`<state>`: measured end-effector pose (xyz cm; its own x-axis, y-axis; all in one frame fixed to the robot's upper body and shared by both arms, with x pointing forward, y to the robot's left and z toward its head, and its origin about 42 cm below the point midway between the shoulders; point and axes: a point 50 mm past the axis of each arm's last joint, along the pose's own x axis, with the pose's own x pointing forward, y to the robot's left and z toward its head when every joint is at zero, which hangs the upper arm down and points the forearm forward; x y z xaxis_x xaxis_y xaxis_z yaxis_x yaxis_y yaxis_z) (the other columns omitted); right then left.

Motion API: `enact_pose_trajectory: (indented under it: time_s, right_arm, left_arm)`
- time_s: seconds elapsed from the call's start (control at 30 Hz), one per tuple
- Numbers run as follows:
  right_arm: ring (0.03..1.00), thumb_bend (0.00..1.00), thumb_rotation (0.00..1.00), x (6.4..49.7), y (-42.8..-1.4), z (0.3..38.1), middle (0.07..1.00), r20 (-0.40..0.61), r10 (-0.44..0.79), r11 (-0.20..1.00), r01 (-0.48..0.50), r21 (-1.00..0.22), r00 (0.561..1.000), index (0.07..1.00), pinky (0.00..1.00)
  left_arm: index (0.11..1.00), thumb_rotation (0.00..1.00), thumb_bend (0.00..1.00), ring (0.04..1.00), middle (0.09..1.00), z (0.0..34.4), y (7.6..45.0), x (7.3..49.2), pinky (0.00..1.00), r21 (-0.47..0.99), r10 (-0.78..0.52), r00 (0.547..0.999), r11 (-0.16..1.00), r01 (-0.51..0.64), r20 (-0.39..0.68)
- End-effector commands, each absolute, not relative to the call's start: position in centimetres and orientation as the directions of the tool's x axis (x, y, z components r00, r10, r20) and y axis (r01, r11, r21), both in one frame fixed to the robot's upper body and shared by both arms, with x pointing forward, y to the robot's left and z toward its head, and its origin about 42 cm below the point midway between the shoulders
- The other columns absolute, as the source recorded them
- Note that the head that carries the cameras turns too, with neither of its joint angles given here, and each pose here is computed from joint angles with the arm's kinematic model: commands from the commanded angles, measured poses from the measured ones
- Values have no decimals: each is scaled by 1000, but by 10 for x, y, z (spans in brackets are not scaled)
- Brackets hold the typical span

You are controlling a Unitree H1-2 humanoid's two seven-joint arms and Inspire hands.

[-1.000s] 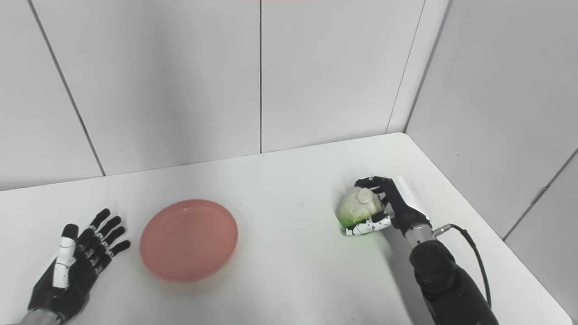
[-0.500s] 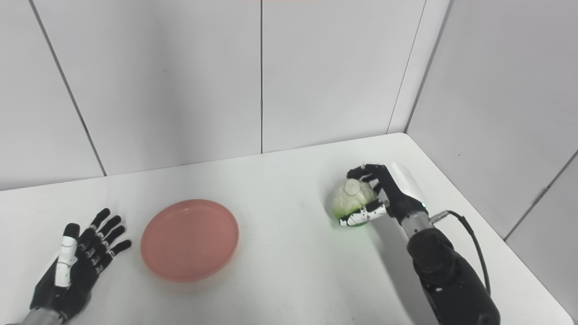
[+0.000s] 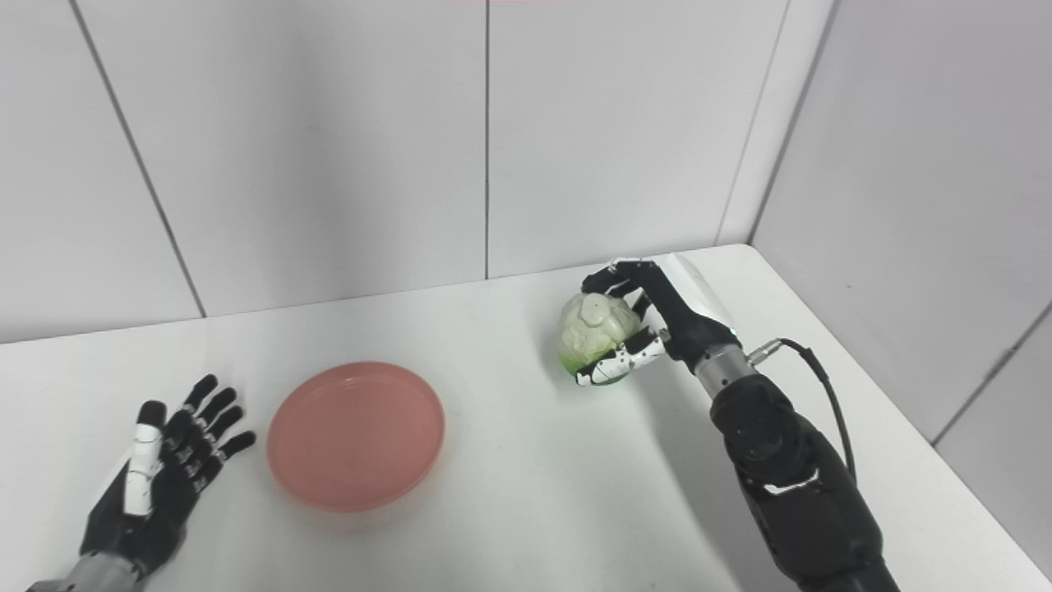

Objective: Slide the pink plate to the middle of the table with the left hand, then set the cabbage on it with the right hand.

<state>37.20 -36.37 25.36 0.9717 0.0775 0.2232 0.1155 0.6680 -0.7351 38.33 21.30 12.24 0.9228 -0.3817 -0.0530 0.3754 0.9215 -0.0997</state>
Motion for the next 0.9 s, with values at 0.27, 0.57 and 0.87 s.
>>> enact_pose_trajectory:
  time_s: [0.27,0.57,0.87]
  right_arm:
    - [386,527,0,403,-310,283,445,322,198,705,93,-703,926,513,333]
    - [407,530,0,428,-250,282,460,304,326,732,-36,-680,895,501,360]
    - [399,530,0,439,-198,278,461,290,411,756,-146,-638,864,499,333]
  left_arm:
    - [986,988,843,975,980,104,193,374,970,-84,-364,922,931,355,-131]
    - [994,998,875,984,991,103,177,376,993,-90,-363,922,931,353,-134]
    - [1000,1000,838,988,1000,100,162,379,995,-102,-362,924,931,350,-125]
